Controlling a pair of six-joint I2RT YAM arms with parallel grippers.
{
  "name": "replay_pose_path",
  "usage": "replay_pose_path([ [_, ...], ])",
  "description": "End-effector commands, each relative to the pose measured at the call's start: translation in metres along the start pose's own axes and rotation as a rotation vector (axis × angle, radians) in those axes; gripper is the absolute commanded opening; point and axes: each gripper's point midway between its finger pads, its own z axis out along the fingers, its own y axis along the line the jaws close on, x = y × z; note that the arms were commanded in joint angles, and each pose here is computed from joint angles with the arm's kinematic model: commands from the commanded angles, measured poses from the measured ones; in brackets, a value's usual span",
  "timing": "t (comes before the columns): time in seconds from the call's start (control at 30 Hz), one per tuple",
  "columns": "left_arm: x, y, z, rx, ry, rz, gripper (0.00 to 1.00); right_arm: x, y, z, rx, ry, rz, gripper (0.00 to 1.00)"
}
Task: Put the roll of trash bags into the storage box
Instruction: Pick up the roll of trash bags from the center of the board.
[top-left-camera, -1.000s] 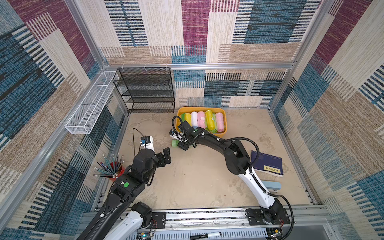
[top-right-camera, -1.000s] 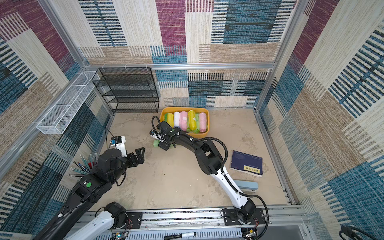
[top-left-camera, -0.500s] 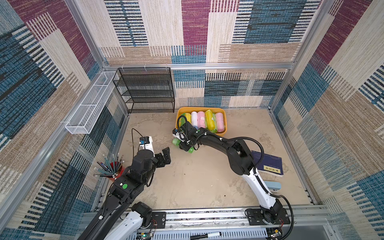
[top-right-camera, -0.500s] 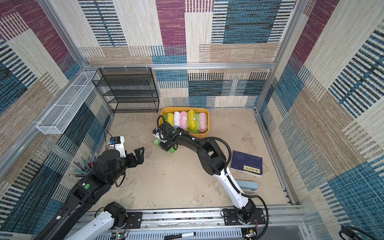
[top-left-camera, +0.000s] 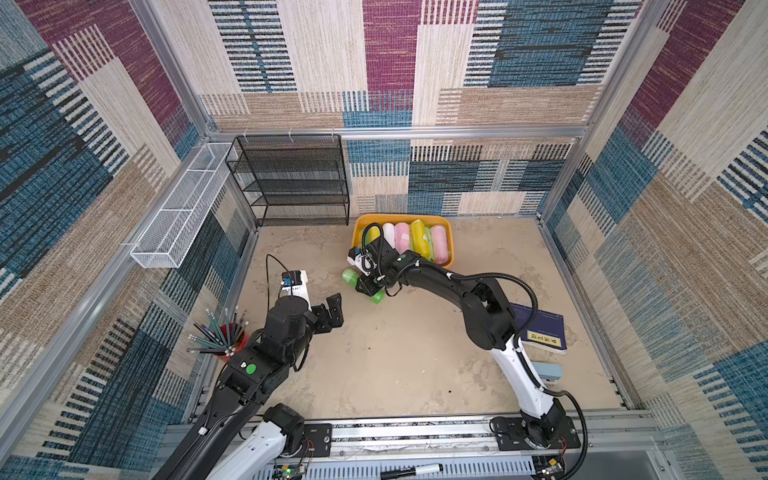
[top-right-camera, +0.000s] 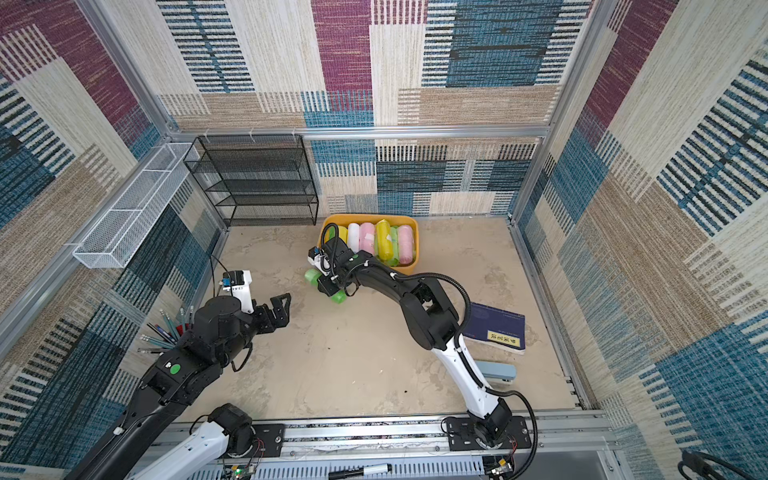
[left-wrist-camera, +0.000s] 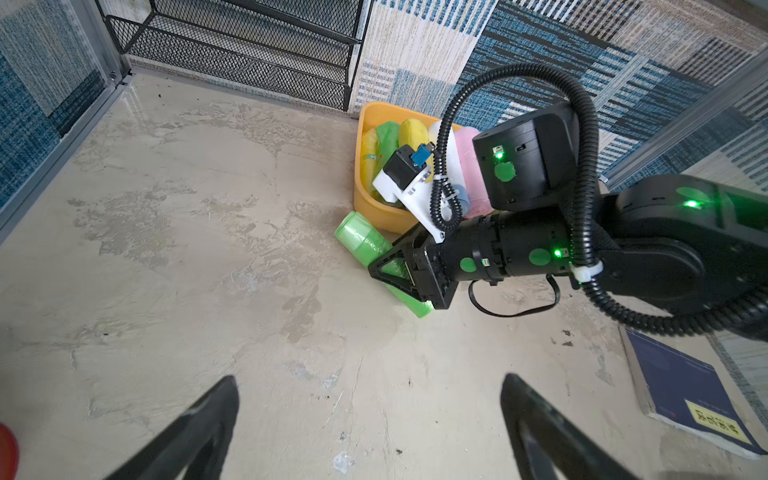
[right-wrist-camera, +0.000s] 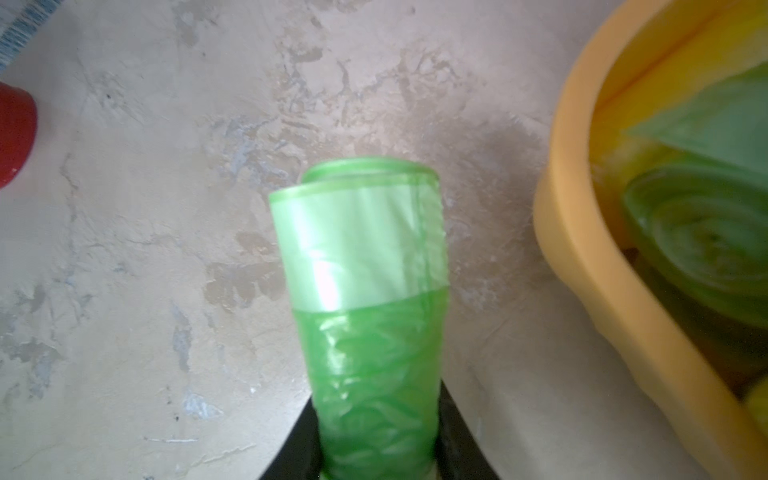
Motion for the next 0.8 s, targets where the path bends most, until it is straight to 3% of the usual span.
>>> replay_pose_path([
  [0.0,-0.004,-0.003,-0.003,0.016,-0.006,-0.016,0.98,-0.022,0.009,-0.015,-0.038,-0.079,0.030,0.32],
  [0.4,-0.003,-0.007,-0.005,0.040,0.006,-0.023,0.99,-0.057,0.006,-0.069,-0.040,-0.206,0.123,0.29],
  [0.77,-0.006,-0.027,0.000,0.124,0.024,-0.032,0.99,-0.074,-0.033,-0.135,-0.033,-0.344,0.230,0.29],
])
